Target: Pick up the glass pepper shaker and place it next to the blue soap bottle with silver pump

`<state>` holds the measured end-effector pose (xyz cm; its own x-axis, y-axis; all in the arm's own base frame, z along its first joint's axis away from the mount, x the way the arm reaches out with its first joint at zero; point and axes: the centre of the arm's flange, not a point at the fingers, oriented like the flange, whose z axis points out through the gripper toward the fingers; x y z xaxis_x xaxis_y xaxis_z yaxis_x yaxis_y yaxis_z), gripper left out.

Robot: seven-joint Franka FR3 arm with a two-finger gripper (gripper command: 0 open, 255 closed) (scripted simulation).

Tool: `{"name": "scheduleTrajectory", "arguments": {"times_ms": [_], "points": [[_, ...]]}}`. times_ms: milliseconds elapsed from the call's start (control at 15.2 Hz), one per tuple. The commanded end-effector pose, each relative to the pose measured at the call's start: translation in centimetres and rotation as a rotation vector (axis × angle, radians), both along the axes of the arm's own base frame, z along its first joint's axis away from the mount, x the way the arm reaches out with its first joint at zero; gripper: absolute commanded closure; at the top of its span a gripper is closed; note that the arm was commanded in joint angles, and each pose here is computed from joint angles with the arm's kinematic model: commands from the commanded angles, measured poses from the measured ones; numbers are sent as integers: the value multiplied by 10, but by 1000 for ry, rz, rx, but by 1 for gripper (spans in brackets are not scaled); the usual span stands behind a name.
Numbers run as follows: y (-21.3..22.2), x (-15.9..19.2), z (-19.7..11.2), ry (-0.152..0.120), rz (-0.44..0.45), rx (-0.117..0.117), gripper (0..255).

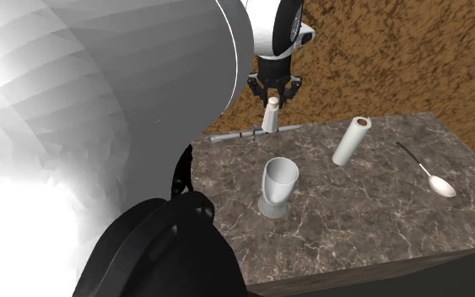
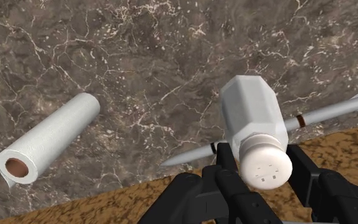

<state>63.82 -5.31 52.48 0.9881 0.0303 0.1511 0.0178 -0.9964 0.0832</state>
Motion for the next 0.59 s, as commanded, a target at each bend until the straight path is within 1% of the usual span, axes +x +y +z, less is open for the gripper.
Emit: {"name": "scheduleTrajectory", "arguments": {"times_ms": [0, 528], "points": [[0, 0, 11, 0, 0, 0, 255], [0, 0, 53, 0, 0, 0, 255]]}}
